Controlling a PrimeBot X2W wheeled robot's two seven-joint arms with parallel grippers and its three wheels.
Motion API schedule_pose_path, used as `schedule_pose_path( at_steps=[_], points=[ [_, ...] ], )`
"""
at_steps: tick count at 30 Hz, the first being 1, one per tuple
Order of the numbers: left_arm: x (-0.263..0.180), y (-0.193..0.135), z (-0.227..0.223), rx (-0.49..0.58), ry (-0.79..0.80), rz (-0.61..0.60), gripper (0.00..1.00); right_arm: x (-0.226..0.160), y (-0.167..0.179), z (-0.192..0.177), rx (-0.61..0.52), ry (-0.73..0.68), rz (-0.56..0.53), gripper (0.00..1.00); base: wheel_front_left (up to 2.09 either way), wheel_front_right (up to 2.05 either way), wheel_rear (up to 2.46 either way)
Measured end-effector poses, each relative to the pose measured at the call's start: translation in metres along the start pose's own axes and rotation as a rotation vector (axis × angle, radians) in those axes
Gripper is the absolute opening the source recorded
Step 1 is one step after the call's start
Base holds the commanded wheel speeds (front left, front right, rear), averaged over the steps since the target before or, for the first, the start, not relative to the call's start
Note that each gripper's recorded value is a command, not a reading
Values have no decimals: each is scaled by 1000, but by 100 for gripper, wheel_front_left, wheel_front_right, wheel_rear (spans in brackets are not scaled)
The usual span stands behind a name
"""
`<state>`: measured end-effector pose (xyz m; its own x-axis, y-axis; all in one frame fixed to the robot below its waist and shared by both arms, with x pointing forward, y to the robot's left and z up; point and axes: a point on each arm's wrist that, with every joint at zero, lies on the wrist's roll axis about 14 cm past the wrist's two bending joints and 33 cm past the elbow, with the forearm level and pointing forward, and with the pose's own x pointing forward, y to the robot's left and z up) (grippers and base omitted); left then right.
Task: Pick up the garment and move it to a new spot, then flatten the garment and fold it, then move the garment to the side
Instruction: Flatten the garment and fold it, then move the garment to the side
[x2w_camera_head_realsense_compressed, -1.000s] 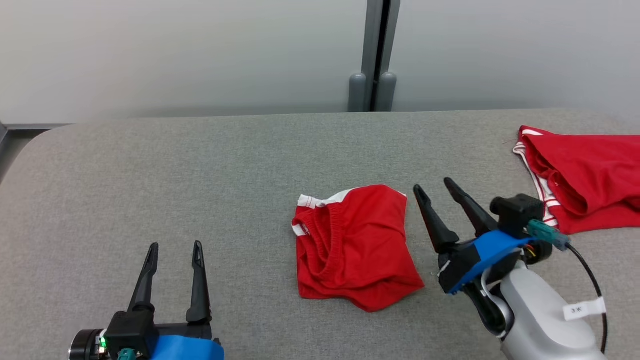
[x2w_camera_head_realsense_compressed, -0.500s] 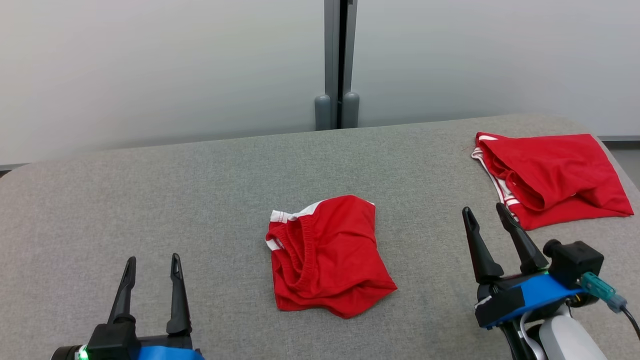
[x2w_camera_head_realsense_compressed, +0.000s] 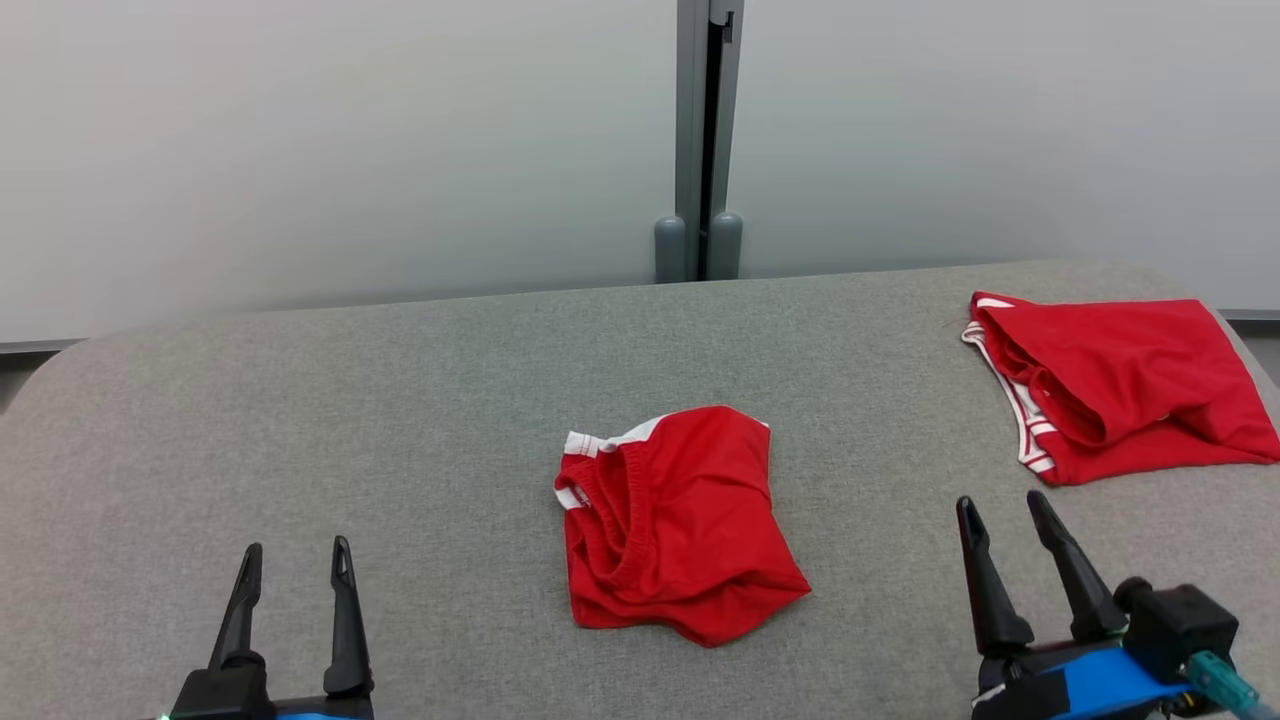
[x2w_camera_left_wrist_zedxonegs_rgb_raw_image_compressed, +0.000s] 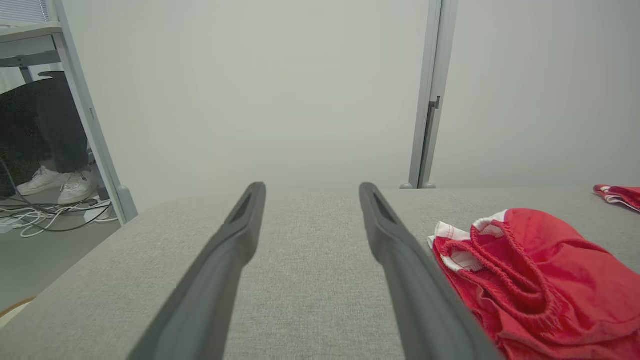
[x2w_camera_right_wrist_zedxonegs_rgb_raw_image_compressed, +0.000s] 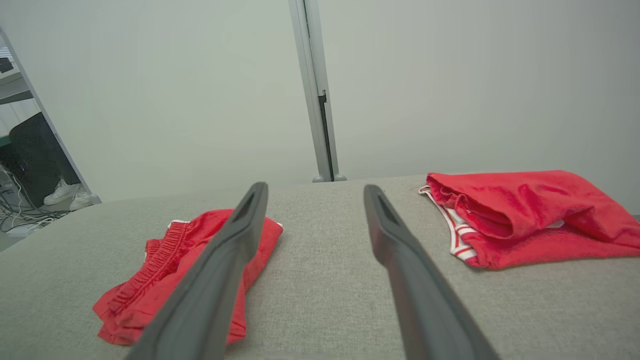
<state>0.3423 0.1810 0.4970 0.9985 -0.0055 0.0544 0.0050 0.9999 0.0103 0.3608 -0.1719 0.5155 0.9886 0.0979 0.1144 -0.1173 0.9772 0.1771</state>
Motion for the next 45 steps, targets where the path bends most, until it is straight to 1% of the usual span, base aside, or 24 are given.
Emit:
schedule_pose_path(
  at_steps=[7, 11, 38, 40, 45],
  points=[
    [-5, 6, -3, 6, 11, 19, 100, -9, 13, -13, 28, 33, 10, 100, 0, 0, 0],
    [-6, 7, -6, 6, 19, 23, 100, -10, 17, -21, 23, 57, 20, 100, 0, 0, 0],
    [-7, 11, -13, 3, 43, 35, 100, -12, 23, -37, 16, 108, 34, 100, 0, 0, 0],
    [-6, 11, -14, 2, 46, 34, 100, -6, 30, -35, 11, 100, 56, 100, 0, 0, 0],
    [-3, 8, -14, 1, 45, 27, 100, 26, 54, -9, -13, 21, 140, 100, 0, 0, 0]
  ],
)
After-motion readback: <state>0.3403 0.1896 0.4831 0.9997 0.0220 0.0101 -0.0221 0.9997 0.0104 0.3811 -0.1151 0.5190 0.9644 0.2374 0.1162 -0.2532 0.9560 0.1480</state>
